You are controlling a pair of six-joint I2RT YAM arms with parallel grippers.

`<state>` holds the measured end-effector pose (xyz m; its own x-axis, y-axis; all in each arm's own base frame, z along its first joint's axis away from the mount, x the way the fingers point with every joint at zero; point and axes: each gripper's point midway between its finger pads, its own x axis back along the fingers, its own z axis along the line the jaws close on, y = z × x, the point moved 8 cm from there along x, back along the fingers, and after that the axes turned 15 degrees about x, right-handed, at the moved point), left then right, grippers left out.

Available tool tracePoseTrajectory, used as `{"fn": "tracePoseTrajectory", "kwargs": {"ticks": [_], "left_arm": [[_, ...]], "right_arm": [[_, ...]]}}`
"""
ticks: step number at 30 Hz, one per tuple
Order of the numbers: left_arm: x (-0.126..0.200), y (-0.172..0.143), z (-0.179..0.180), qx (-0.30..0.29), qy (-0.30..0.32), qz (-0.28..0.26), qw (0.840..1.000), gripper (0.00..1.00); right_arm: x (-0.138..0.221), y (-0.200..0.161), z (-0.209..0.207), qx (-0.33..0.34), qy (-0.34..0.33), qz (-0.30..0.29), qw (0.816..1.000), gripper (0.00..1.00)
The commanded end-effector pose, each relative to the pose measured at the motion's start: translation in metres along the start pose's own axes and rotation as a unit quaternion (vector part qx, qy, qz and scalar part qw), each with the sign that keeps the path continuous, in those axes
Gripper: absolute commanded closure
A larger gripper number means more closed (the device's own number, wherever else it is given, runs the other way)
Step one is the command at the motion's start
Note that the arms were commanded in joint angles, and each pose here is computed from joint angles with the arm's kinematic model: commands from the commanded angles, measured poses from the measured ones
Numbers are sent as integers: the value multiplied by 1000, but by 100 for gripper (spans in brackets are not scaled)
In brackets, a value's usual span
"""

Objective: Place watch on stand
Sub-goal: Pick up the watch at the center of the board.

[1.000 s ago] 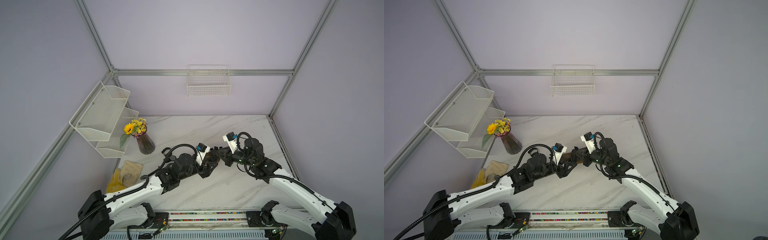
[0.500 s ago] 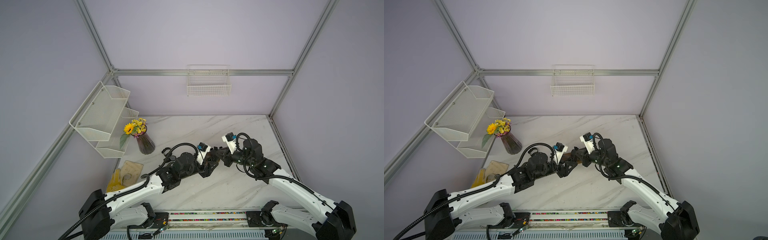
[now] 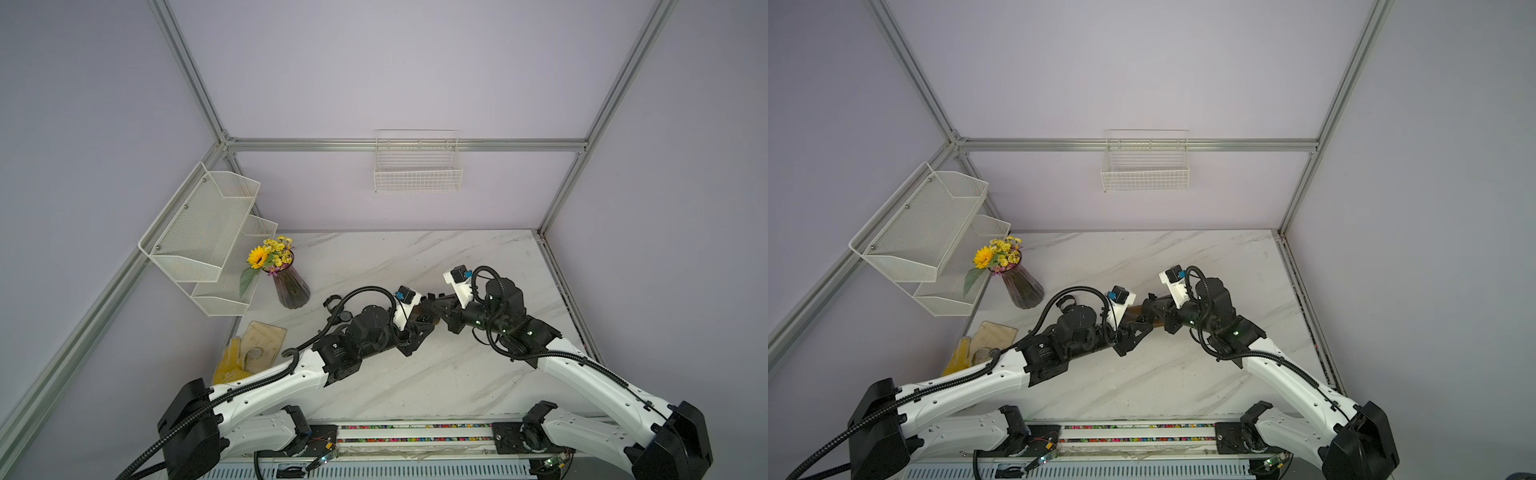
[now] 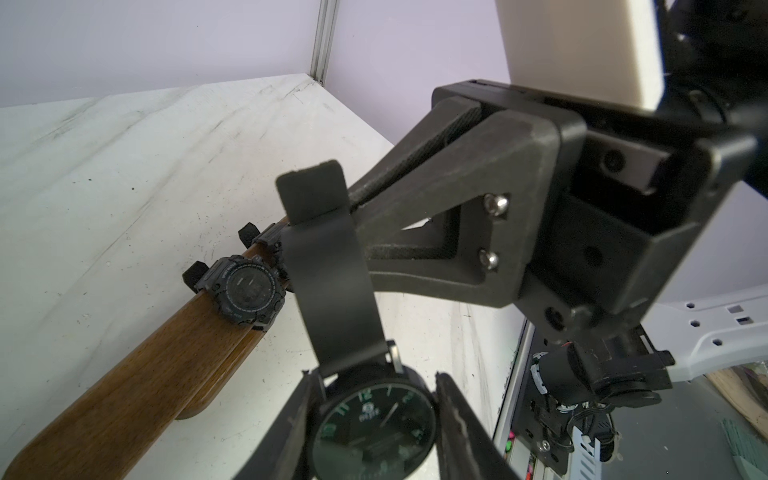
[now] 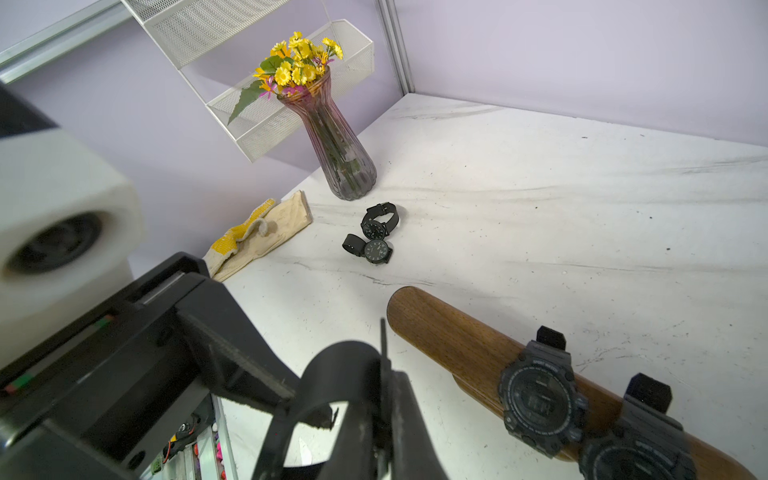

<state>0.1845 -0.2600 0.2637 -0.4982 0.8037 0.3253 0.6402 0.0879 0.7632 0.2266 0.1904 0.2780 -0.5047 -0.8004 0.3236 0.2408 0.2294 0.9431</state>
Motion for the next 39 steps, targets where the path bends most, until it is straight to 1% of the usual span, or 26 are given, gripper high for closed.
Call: {"fn": "tracePoseTrajectory", "kwargs": {"ticks": [1,5,10,12,14,17,20,22,29,32,36,39], "left_arm": [[4,23,-17,1,-23,-32,999,61],[6,24,-17,2,-17,-36,999,62],[10,25,-15,5,-11,-44,999,63],[11,25,-15,6,-12,-47,999,63],[10,23,-14,7,-10,-42,999,62],[8,21,-12,6,-4,-31,999,52],[5,19,-11,6,0,-25,1000,40],[4,20,-11,7,1,-26,1000,36],[1,23,-13,8,0,-29,1000,36],[-1,22,-12,9,3,-27,1000,39],[-1,23,-12,10,3,-29,1000,39],[0,25,-13,11,2,-35,999,42]], "right_arm": [[2,3,3,13,-3,-8,1000,99],[3,4,2,14,-7,-8,1000,99],[3,2,1,11,-14,-5,1000,93],[2,0,0,9,-16,-3,1000,93],[1,-1,0,5,-16,-3,1000,96],[0,-2,0,2,-14,-4,1000,100],[0,1,1,0,-8,-9,1000,100],[-1,2,1,-2,-4,-10,1000,100],[-5,1,3,-5,5,-12,1000,100],[-5,0,4,-4,5,-12,1000,100],[-6,-1,6,-3,8,-10,1000,100],[-7,-2,7,0,8,-7,1000,100]]}}
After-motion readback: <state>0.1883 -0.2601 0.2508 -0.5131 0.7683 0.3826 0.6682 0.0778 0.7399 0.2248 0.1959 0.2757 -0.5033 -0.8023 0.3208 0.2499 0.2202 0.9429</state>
